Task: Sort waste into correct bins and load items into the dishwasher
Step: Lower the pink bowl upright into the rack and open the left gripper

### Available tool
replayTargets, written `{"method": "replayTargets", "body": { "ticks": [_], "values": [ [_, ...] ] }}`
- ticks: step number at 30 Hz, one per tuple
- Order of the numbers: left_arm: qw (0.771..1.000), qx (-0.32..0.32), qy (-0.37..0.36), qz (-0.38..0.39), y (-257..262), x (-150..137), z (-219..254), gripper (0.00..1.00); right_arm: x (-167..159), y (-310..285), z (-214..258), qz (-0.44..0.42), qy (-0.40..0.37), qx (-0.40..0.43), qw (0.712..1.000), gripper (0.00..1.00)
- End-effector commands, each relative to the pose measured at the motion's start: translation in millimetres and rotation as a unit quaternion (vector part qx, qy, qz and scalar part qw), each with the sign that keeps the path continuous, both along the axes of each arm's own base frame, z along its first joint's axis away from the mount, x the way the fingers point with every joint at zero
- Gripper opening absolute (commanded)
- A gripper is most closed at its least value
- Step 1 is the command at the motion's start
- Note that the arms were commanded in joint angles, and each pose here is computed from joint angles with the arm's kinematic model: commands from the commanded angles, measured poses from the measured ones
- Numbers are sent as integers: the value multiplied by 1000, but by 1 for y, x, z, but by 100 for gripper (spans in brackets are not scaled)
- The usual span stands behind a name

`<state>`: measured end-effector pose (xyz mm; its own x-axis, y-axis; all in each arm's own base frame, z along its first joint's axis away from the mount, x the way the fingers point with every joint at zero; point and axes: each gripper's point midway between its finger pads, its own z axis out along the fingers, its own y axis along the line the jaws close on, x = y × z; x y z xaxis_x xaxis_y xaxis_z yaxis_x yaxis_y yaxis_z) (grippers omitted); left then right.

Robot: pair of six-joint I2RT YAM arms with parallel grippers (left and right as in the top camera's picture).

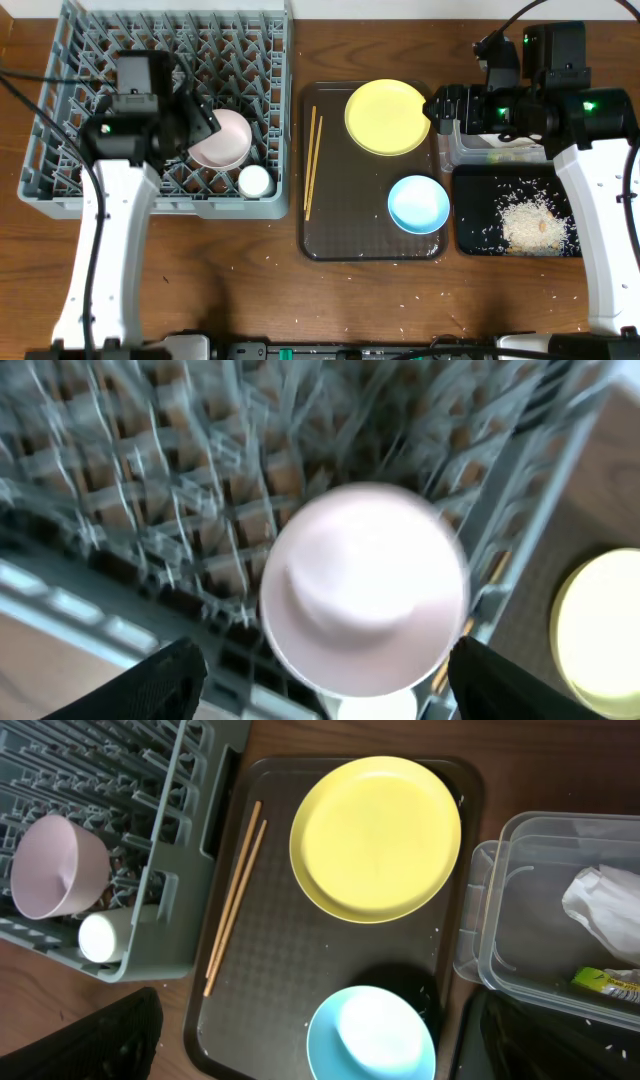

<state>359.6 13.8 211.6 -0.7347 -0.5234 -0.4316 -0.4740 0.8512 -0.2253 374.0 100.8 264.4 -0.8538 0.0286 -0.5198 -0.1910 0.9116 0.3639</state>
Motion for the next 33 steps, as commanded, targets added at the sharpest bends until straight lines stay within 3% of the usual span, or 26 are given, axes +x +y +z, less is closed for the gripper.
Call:
{"method": "replayTargets", "body": {
  "ticks": [1,13,33],
  "values": [
    [995,-74,55,31,-4,-5,-32,79,0,0,2,0,-2,-1,1000,99],
    [982,-109,145,58,-7,-5,-88,75,0,0,2,0,-2,-1,1000,99],
    [979,-106,160,62,-5,5,-137,59,0,0,2,0,-2,-1,1000,99]
  ]
}}
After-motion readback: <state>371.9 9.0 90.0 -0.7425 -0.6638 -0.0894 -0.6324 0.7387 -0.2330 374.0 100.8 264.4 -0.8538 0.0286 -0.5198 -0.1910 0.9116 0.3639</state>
